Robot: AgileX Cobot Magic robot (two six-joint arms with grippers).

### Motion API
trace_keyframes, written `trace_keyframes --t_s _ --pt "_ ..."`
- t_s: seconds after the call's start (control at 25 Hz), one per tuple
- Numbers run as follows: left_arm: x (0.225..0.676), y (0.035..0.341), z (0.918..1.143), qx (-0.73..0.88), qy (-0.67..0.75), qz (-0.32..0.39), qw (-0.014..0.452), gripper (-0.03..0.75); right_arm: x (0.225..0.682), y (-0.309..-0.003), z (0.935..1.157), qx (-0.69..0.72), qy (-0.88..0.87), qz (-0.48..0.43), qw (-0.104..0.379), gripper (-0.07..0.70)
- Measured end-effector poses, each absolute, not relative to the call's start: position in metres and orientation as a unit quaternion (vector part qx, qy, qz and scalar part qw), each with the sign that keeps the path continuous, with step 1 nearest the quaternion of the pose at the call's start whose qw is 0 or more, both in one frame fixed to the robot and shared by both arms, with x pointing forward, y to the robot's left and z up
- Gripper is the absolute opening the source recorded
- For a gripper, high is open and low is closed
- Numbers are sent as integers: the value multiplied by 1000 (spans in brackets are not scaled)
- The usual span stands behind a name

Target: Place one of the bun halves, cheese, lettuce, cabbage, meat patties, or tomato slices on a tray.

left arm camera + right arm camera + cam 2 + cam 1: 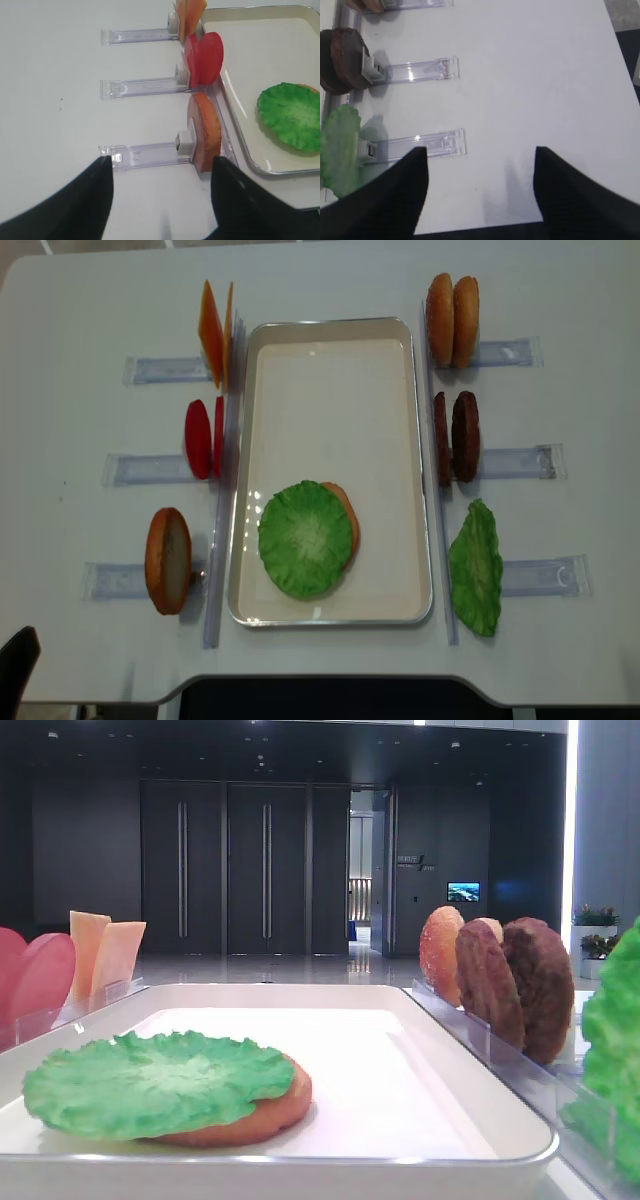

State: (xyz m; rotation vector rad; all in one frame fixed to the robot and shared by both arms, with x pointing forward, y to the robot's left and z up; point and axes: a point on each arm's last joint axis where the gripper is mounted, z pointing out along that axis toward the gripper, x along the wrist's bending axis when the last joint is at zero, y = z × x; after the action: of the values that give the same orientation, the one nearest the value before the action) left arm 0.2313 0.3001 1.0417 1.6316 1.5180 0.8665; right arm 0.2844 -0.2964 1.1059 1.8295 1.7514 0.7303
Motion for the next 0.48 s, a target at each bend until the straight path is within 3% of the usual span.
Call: trace_keyframes --t_s 0.48 --pt "231 300 1042 635 591 337 367 471 243 -293 1076 652 627 308 295 437"
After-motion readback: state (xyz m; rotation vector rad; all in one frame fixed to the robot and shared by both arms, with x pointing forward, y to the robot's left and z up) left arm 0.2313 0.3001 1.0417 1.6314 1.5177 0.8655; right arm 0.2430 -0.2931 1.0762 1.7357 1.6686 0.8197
